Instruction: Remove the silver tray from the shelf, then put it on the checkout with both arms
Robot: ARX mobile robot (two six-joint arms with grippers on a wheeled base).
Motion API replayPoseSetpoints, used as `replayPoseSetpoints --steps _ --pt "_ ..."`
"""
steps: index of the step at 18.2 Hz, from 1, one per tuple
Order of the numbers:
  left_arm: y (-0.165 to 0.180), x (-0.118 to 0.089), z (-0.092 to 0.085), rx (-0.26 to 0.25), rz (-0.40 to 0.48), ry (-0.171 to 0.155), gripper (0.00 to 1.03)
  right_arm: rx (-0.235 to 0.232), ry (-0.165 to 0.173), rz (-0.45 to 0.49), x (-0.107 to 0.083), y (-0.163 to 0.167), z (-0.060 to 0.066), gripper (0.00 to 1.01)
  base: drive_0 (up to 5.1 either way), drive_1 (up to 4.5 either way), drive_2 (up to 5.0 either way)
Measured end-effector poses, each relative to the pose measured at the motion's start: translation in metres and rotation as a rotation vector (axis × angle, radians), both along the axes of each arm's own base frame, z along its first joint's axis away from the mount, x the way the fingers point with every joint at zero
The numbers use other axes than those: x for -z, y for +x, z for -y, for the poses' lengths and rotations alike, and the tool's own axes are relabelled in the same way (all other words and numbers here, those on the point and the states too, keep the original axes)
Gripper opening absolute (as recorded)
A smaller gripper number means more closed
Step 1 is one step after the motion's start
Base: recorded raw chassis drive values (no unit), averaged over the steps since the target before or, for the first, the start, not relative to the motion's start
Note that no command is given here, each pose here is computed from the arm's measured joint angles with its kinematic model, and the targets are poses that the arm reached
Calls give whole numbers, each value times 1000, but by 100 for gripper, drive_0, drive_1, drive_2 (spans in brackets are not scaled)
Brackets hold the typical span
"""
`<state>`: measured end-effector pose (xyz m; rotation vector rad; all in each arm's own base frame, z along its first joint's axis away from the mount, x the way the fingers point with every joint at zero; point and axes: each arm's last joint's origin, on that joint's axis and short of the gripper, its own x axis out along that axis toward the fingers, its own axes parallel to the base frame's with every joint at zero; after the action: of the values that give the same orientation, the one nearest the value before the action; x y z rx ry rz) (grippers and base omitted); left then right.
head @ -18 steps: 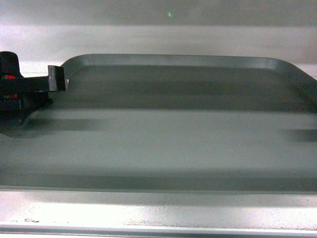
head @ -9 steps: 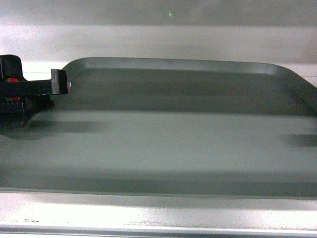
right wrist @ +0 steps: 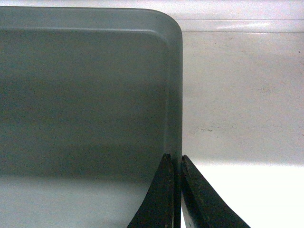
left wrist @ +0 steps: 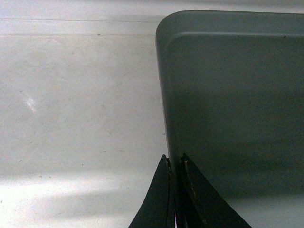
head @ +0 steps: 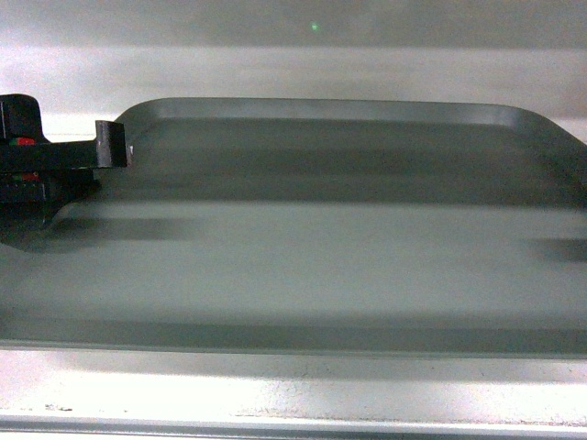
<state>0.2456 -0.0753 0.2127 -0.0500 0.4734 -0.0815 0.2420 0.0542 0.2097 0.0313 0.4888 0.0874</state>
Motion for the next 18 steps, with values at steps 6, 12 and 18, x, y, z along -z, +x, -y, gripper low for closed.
replayPoseSetpoints --steps 6,12,18 --pt "0 0 0 0 0 0 3 0 -1 0 0 0 0 2 0 0 0" --pt "0 0 0 0 0 0 3 0 0 0 0 0 0 2 0 0 0" --pt "1 0 0 0 -1 0 3 0 -1 1 0 0 0 2 1 -232 235"
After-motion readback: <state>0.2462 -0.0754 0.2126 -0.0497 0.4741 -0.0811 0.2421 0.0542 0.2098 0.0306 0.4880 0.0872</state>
